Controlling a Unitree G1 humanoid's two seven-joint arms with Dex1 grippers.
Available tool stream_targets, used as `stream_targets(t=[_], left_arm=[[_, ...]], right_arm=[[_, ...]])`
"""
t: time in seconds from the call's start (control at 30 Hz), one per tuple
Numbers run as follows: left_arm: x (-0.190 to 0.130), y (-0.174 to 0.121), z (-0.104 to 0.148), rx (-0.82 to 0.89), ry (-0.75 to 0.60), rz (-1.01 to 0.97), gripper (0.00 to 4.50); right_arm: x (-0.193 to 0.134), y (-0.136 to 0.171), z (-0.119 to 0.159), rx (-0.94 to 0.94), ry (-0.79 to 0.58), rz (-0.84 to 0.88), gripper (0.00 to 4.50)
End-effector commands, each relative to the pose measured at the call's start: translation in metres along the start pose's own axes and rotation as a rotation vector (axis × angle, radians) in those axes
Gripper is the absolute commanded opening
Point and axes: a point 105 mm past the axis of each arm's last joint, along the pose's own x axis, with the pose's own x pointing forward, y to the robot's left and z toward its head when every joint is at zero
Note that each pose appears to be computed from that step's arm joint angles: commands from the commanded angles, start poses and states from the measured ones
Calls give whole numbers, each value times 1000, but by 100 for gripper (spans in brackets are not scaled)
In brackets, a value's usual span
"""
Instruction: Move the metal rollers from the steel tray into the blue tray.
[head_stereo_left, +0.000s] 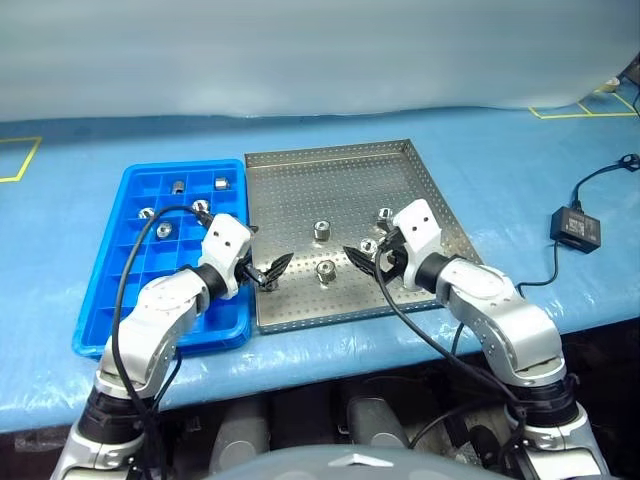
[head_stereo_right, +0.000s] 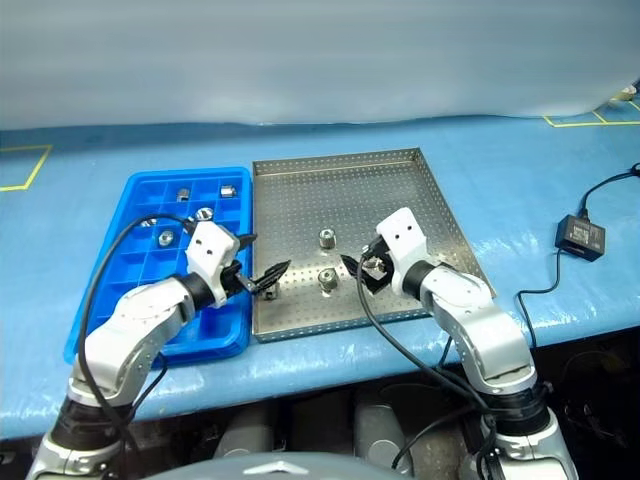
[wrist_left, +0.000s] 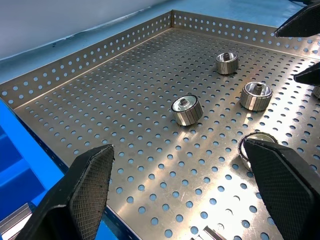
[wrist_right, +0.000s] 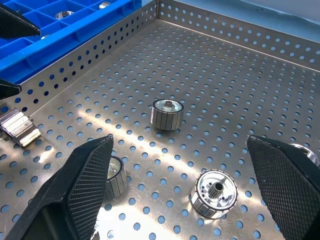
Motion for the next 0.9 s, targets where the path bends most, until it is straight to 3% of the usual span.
stream_targets(t=[0.03,0.9], left_arm=[[-5,1,13,27,-51,11,450],[-11,1,12,82,-11,-11,450]], right_arm=[[-3,-1,12,-22,-30,11,449],[4,13,11,2,-33,123,449]])
